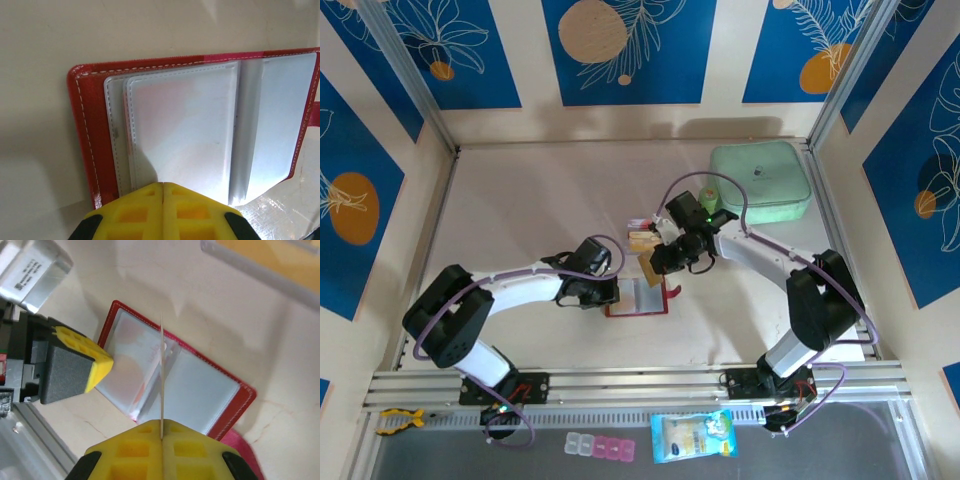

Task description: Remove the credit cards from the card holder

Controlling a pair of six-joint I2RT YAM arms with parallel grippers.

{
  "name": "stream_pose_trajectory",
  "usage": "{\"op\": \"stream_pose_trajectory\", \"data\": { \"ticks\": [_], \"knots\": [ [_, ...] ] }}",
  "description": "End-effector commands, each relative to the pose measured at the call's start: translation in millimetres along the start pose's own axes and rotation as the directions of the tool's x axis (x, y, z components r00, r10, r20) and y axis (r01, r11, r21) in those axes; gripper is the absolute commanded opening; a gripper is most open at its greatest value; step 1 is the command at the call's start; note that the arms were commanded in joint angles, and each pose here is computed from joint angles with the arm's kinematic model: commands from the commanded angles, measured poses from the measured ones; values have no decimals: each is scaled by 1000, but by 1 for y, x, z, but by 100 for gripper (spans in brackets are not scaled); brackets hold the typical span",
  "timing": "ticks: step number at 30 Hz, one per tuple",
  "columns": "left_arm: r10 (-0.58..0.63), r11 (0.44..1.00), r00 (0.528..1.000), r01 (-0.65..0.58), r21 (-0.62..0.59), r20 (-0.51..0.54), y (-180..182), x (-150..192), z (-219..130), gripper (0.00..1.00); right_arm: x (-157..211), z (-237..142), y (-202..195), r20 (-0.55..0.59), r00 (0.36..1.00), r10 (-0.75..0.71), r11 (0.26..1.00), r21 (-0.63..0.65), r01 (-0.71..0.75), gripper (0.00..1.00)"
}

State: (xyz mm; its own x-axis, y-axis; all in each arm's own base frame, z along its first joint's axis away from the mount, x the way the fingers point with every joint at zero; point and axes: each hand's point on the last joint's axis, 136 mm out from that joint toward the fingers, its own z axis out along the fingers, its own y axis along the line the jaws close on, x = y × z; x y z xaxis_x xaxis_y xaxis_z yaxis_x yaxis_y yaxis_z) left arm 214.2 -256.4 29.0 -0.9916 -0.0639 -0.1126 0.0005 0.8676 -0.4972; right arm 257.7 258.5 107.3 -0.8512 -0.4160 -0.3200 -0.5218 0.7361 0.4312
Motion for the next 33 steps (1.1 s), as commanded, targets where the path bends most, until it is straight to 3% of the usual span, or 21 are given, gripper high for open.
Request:
{"op": "stream_pose_trajectory", "data": {
  "ticks": [1,7,12,22,33],
  "knots": [
    [24,1000,1000,-24,-1,18,-5,-3,-8,5,-3,-9,-16,-55,971,-231,969,73,235,2],
    [23,1000,999,-23,7,31,-6,-3,-13,5,-25,-18,-26,-98,856,-507,848,119,516,0],
    [24,999,999,-25,22,42,-8,-3,-16,7,-48,-23,-29,-145,762,-632,753,119,647,0],
    [15,1000,998,-17,22,66,-3,0,-24,8,-89,-23,-43,-205,675,-708,667,120,736,0],
    [5,1000,997,-6,21,82,2,3,-28,8,-100,4,-55,-227,636,-737,640,68,765,0]
  ]
}}
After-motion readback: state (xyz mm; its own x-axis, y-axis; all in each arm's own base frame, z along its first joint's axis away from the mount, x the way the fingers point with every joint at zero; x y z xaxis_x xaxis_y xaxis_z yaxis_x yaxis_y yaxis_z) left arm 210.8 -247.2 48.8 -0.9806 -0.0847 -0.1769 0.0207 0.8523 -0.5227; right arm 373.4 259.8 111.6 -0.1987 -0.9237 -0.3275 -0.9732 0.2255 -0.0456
